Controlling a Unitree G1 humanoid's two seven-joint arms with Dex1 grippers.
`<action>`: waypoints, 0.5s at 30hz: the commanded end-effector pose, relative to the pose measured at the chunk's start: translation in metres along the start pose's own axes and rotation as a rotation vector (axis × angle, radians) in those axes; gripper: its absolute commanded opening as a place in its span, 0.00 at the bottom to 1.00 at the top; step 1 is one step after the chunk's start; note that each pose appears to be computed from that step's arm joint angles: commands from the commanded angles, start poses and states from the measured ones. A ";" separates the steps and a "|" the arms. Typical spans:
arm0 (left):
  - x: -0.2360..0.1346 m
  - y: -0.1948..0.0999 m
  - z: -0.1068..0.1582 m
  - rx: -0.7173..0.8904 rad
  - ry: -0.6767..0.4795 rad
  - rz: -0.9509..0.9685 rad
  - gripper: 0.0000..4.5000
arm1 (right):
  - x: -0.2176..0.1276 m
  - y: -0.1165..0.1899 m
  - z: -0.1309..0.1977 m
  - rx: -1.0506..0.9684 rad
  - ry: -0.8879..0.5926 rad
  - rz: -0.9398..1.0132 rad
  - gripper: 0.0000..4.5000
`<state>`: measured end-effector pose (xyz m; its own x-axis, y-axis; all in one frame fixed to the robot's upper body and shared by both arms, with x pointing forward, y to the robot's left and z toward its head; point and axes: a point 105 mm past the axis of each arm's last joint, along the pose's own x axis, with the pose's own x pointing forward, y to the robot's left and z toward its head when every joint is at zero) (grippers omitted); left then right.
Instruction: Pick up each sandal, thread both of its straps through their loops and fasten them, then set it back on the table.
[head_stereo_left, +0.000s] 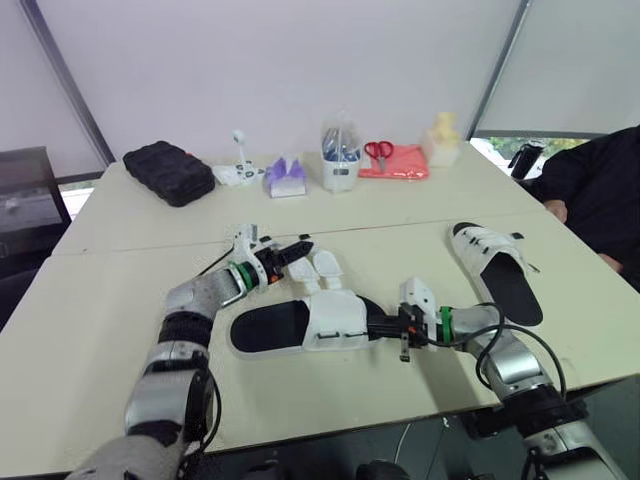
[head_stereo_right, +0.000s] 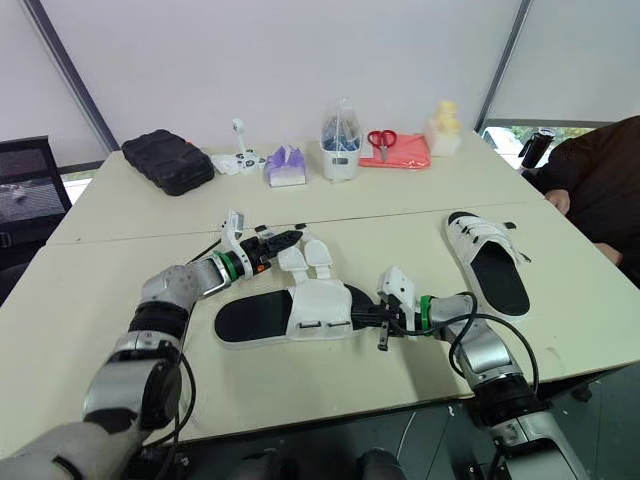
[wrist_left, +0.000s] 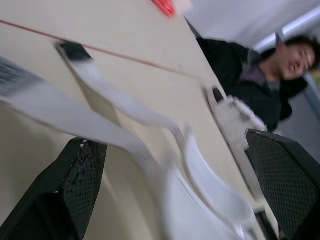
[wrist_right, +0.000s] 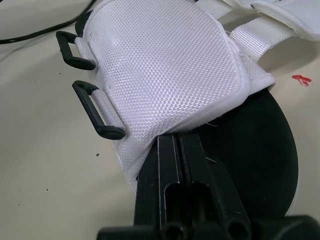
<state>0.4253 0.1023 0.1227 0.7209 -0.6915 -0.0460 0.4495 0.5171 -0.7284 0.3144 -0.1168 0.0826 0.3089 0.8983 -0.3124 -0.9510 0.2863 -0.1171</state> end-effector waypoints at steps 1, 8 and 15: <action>0.002 0.014 0.014 -0.031 -0.074 0.070 0.94 | 0.008 0.006 -0.010 0.014 0.032 0.021 0.00; 0.007 0.022 0.018 -0.021 -0.109 0.128 0.24 | 0.013 0.009 -0.009 0.014 0.018 0.013 0.00; 0.009 0.019 0.024 0.067 -0.131 0.124 0.01 | 0.016 0.013 -0.012 0.017 0.014 0.007 0.00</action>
<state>0.4468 0.1153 0.1063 0.8218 -0.5621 -0.0937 0.3329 0.6070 -0.7216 0.3147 -0.1093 0.0798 0.3282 0.8983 -0.2920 -0.9442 0.3031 -0.1289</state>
